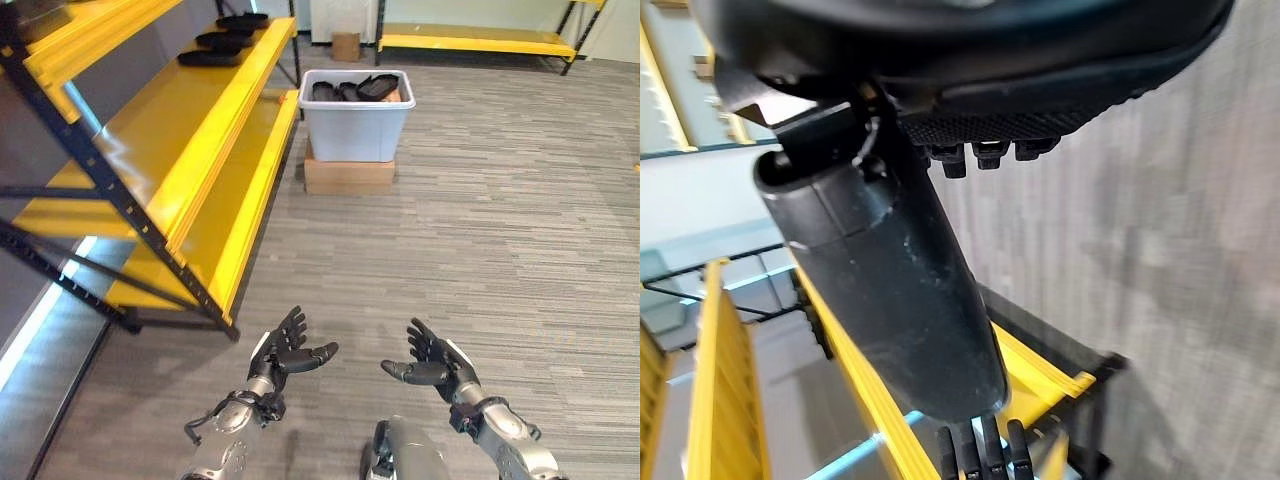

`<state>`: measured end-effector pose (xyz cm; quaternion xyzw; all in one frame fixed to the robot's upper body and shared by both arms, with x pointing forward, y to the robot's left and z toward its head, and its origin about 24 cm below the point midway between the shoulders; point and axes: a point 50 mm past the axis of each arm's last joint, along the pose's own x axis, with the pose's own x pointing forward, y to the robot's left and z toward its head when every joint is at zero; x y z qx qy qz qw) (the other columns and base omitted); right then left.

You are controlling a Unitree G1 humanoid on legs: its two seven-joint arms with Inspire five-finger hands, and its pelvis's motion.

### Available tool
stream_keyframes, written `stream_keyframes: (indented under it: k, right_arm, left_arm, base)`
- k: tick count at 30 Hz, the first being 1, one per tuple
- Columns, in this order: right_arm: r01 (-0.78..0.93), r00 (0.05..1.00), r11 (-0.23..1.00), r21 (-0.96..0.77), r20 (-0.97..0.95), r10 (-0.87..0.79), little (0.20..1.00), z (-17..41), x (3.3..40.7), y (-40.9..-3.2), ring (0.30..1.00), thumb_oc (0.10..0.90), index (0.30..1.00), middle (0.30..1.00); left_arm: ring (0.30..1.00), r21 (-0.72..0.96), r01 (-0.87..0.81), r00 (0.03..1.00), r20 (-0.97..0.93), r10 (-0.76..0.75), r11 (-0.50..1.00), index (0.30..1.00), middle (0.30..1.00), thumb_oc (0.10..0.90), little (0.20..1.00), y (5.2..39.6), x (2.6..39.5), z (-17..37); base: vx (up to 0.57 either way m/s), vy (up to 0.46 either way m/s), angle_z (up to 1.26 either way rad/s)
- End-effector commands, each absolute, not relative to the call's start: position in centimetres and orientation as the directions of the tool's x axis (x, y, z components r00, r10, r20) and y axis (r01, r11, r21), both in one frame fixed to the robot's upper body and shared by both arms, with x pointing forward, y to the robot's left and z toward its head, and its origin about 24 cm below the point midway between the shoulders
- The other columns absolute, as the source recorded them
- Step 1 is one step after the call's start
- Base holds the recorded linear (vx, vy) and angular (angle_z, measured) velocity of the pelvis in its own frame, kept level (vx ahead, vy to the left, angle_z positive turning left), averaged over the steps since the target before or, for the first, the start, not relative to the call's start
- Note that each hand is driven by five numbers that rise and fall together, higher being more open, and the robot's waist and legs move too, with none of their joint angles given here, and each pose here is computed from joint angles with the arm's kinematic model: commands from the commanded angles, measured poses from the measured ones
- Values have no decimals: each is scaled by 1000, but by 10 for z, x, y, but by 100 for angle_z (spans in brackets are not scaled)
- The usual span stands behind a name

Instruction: Move parts from the plastic box to the shelf.

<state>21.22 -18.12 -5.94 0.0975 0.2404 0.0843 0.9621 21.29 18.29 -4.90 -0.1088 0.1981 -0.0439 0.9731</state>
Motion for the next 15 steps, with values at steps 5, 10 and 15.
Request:
stream_keyframes:
  k: [5, 10, 15]
  right_arm:
    - [-148, 947, 962, 230, -246, 204, 1000, -20, 230, -185, 1000, 900, 1000, 1000]
    - [-134, 947, 961, 243, -254, 197, 1000, -25, 227, -183, 1000, 900, 1000, 1000]
    - [-143, 941, 946, 291, -257, 222, 1000, -28, 224, -173, 1000, 900, 1000, 1000]
  left_arm:
    - [1000, -276, 120, 977, -135, -162, 954, 1000, 1000, 900, 1000, 177, 231, -5]
    - [1000, -255, 100, 979, -148, -141, 962, 1000, 1000, 900, 1000, 182, 227, -9]
    - [1000, -231, 140, 979, -113, -169, 963, 1000, 1000, 900, 1000, 183, 236, 0]
  base:
    - [192, -39, -22]
    - [283, 179, -49]
    - [291, 224, -65]
